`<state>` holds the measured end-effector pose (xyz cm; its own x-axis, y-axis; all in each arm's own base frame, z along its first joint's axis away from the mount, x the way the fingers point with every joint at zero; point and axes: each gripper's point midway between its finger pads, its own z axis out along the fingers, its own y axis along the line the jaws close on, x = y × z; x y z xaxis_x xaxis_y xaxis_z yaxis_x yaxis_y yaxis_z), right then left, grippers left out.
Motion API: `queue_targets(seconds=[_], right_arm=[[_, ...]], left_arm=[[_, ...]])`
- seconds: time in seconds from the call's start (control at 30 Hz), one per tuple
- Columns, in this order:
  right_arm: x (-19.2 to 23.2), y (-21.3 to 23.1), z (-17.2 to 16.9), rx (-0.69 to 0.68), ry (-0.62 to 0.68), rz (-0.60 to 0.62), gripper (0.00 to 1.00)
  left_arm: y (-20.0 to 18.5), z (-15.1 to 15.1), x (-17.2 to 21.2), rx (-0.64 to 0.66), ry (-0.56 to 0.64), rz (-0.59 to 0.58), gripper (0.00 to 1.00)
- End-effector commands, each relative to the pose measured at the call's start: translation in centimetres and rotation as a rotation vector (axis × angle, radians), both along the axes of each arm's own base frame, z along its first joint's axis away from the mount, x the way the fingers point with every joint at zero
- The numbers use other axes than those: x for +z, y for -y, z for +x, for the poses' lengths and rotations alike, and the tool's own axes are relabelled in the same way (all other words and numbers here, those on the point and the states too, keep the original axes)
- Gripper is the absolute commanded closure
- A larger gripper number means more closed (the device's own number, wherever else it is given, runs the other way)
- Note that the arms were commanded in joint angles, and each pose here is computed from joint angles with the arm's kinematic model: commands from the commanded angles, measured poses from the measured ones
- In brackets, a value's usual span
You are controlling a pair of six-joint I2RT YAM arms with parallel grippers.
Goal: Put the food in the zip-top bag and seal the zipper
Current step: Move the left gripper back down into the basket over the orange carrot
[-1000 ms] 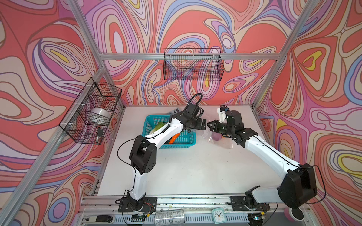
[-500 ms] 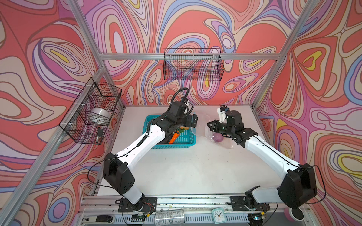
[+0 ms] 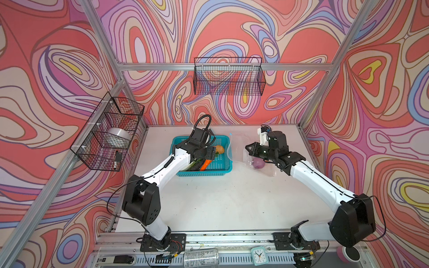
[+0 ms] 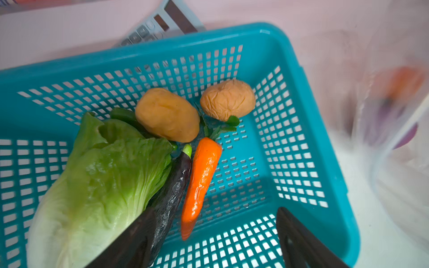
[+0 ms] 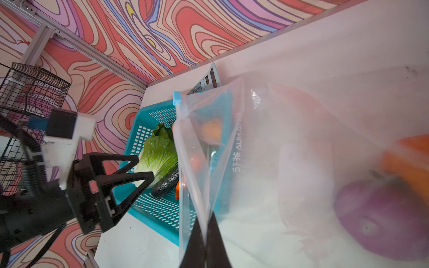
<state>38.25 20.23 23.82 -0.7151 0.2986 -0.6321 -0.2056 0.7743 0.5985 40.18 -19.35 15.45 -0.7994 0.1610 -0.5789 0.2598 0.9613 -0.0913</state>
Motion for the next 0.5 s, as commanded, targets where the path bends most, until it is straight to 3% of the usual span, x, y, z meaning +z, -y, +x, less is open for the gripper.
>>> queue_targets(seconds=[0.0, 0.47], right_arm=[[0.6, -0.1, 0.5, -0.005, 0.008, 0.011, 1.0], [0.7, 0.1, 0.6, -0.011, 0.009, -0.001, 1.0]], left_arm=[[-0.2, -0.5, -3.5, -0.084, -0.106, 0.102, 0.26], [-0.5, 2.1, -10.5, -0.125, -0.239, 0.283, 0.28]])
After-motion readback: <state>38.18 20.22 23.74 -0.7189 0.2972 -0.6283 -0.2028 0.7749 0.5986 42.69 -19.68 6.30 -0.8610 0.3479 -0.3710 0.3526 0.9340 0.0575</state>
